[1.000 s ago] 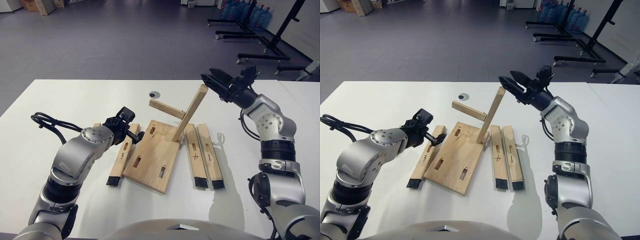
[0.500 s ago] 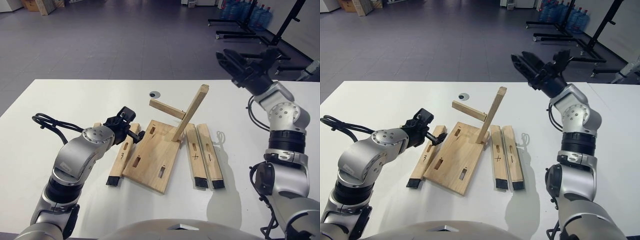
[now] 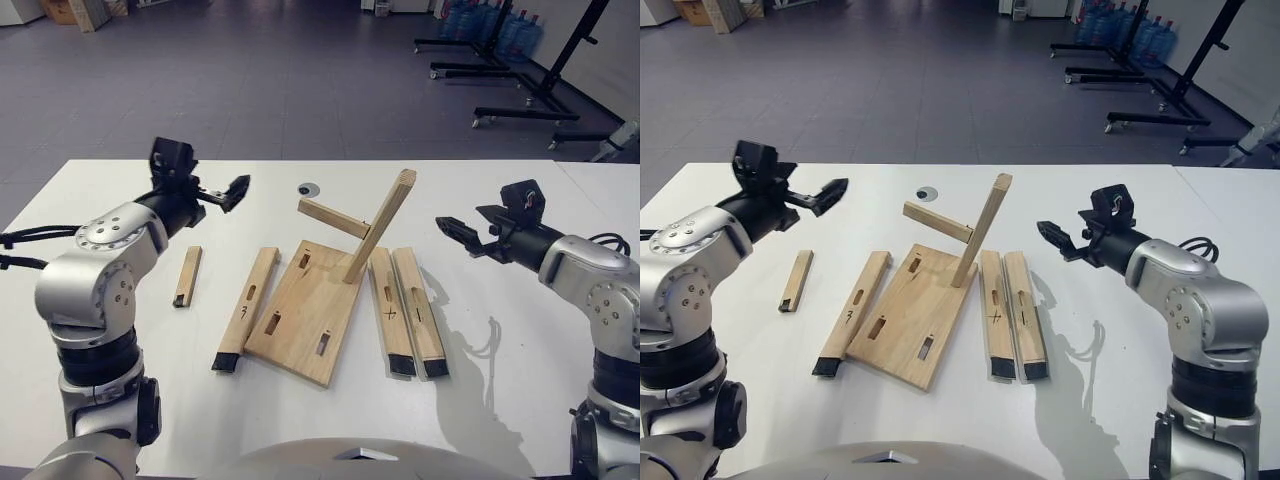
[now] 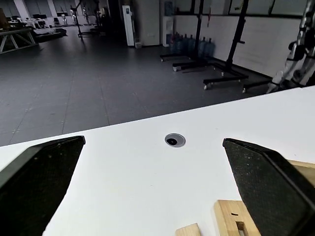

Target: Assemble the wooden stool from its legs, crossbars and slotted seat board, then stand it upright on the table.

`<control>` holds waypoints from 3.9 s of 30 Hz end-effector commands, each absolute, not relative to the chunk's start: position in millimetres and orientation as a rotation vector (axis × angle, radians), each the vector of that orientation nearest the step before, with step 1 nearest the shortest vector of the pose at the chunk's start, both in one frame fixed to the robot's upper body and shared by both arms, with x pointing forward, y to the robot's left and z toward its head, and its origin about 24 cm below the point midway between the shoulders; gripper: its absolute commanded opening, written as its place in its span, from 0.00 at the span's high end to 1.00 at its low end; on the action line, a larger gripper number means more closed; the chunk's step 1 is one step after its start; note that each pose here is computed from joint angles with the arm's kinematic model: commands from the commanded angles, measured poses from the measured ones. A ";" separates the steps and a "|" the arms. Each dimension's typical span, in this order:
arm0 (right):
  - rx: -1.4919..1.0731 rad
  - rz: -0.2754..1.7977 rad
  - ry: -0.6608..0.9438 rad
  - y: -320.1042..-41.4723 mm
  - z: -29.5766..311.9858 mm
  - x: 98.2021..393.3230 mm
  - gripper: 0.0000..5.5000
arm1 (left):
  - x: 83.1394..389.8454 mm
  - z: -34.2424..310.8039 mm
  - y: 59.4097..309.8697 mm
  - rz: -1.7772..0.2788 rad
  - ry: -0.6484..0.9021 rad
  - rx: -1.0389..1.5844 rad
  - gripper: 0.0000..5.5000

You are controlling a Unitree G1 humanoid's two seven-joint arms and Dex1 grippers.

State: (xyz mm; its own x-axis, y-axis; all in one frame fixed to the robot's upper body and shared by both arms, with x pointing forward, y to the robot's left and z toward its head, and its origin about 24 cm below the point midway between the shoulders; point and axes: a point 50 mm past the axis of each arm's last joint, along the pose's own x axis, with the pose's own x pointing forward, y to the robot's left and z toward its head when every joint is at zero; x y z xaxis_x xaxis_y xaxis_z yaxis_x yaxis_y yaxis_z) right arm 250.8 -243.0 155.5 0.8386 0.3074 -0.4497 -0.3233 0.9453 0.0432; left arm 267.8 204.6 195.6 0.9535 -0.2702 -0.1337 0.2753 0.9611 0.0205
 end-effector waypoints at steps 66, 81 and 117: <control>-0.175 0.422 1.006 -208.3 97.0 218.6 0.03 | 249.7 163.1 230.6 0.035 0.134 0.048 0.06; -0.394 0.367 1.017 -238.3 88.0 222.1 0.03 | 251.5 161.3 225.5 0.026 0.136 0.063 0.06; -0.138 0.250 1.100 -225.8 70.3 217.4 0.38 | 256.7 164.2 235.8 0.126 0.145 0.115 0.06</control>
